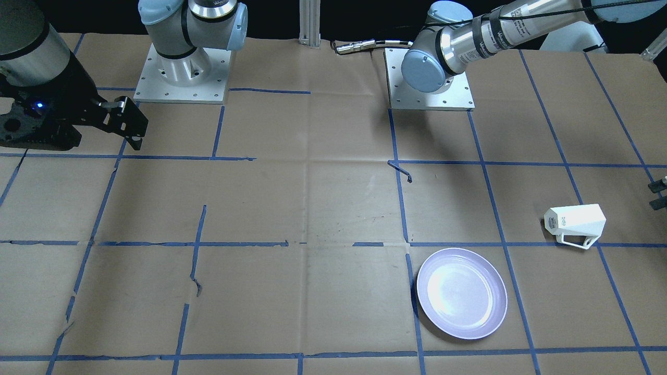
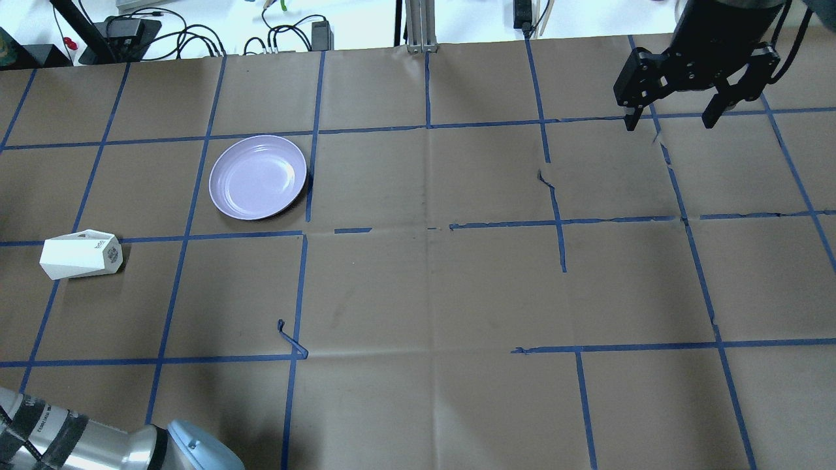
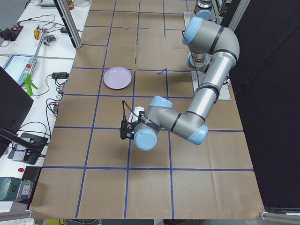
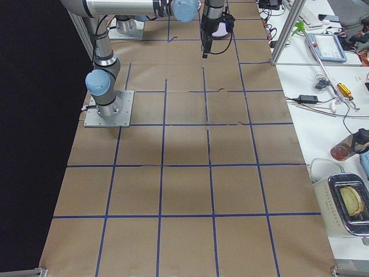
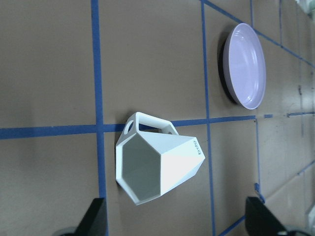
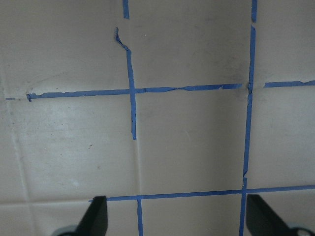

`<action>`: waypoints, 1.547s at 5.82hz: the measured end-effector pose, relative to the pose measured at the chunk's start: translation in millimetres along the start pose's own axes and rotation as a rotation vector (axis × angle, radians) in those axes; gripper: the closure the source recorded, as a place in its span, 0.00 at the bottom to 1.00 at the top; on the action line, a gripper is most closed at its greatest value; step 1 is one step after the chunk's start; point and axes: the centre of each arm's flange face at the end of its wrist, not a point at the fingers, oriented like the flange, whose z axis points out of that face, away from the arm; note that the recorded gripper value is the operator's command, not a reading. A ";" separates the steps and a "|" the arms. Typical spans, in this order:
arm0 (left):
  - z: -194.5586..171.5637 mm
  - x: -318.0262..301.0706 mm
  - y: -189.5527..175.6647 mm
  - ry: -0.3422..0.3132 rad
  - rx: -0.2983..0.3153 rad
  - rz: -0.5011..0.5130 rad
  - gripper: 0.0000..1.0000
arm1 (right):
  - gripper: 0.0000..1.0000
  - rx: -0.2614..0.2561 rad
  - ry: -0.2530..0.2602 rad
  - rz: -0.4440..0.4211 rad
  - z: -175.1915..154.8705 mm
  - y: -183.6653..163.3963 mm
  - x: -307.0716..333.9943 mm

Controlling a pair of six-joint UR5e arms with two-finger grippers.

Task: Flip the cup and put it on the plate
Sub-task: 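Lower the left gripper over the white cup lying on its side, then close the left gripper on the white cup's open end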

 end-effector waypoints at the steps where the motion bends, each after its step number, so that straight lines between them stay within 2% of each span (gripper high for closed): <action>1: 27.0 -30.0 8.5 0.115 0.005 0.048 0.01 | 0.00 0.000 0.000 0.000 0.0 0.0 0.0; 3: 69.9 -61.0 15.7 0.259 0.025 0.086 0.01 | 0.00 0.000 0.000 0.000 0.0 0.0 0.0; 5: 101.9 -60.3 14.3 0.344 0.026 0.067 0.01 | 0.00 0.000 0.000 0.000 0.0 0.0 0.0; 6: 111.6 -55.1 9.8 0.364 0.035 0.057 0.15 | 0.00 0.000 0.000 0.000 0.0 0.0 0.0; 7: 114.5 -50.3 6.1 0.379 0.064 0.040 0.53 | 0.00 0.000 0.000 0.000 0.1 0.0 0.0; 8: 116.1 -47.5 4.1 0.402 0.101 0.012 0.78 | 0.00 0.000 0.000 0.000 0.0 0.0 0.0; 9: 117.4 -46.7 4.8 0.420 0.113 -0.009 0.82 | 0.00 0.000 0.000 0.000 0.0 0.0 0.0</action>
